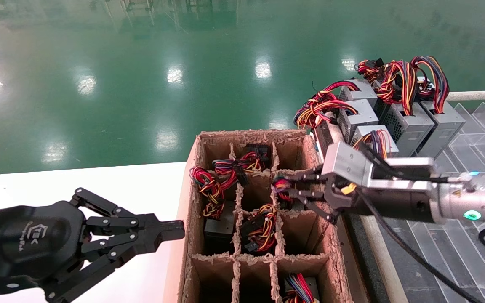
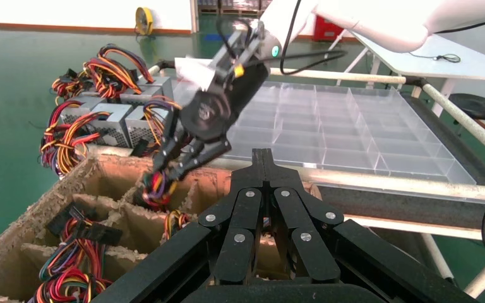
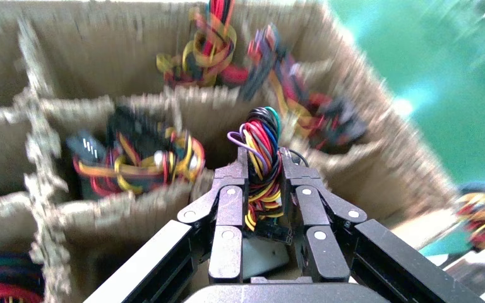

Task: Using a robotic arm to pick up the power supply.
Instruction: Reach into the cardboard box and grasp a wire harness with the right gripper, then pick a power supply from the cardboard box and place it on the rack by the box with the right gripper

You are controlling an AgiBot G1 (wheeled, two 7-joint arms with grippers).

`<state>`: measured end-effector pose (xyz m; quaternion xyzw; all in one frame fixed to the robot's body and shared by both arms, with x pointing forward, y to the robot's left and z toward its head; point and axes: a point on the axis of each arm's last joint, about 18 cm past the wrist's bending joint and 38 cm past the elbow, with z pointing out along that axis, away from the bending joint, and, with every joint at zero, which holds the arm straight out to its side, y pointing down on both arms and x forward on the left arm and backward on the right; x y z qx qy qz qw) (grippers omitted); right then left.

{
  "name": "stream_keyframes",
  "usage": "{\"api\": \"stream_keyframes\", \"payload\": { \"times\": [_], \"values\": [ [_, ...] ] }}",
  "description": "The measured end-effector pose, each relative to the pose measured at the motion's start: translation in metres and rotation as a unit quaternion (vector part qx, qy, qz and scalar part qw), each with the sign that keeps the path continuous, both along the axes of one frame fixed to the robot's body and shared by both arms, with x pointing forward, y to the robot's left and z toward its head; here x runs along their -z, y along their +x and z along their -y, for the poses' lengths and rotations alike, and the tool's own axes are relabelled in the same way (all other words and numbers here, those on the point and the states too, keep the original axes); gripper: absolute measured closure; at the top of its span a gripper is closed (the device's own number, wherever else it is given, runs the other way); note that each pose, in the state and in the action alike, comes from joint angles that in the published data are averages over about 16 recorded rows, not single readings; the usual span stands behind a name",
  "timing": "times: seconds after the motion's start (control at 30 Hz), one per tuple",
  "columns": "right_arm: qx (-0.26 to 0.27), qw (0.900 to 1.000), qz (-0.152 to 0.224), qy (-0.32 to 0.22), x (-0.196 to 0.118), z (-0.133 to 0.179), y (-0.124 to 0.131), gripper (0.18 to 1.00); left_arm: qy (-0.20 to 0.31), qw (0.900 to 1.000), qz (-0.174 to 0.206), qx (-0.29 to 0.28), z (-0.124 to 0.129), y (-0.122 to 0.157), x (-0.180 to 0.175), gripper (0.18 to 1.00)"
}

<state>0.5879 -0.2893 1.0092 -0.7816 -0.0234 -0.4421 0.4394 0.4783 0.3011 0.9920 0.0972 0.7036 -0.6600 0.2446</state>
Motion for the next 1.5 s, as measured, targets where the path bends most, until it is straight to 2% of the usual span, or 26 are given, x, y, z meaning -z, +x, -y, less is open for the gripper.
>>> {"api": "stream_keyframes", "payload": {
  "times": [0.2,0.37,0.63,0.83,0.97,1.13,1.5],
  "values": [
    [-0.024,0.998,0.066,0.002,-0.038,0.005,-0.023,0.909,0.0,1.0,0.0,0.0,0.0,0.0,0.0,0.993],
    [-0.04,0.99,0.135,-0.009,-0.075,0.014,-0.046,0.91,0.0,1.0,0.0,0.0,0.0,0.0,0.0,0.993],
    [-0.038,0.968,0.245,-0.05,-0.131,0.033,-0.082,0.911,0.0,1.0,0.0,0.0,0.0,0.0,0.0,0.993],
    [-0.01,0.951,0.301,-0.071,-0.162,0.054,-0.106,0.912,0.0,1.0,0.0,0.0,0.0,0.0,0.0,0.993],
    [0.014,0.945,0.318,-0.076,-0.172,0.071,-0.119,0.913,0.0,1.0,0.0,0.0,0.0,0.0,0.0,0.993],
    [0.051,0.942,0.322,-0.076,-0.175,0.098,-0.133,0.914,0.0,1.0,0.0,0.0,0.0,0.0,0.0,0.993],
    [0.137,0.945,0.287,-0.08,-0.157,0.157,-0.155,0.916,0.0,1.0,0.0,0.0,0.0,0.0,0.0,0.993]
  ]
}}
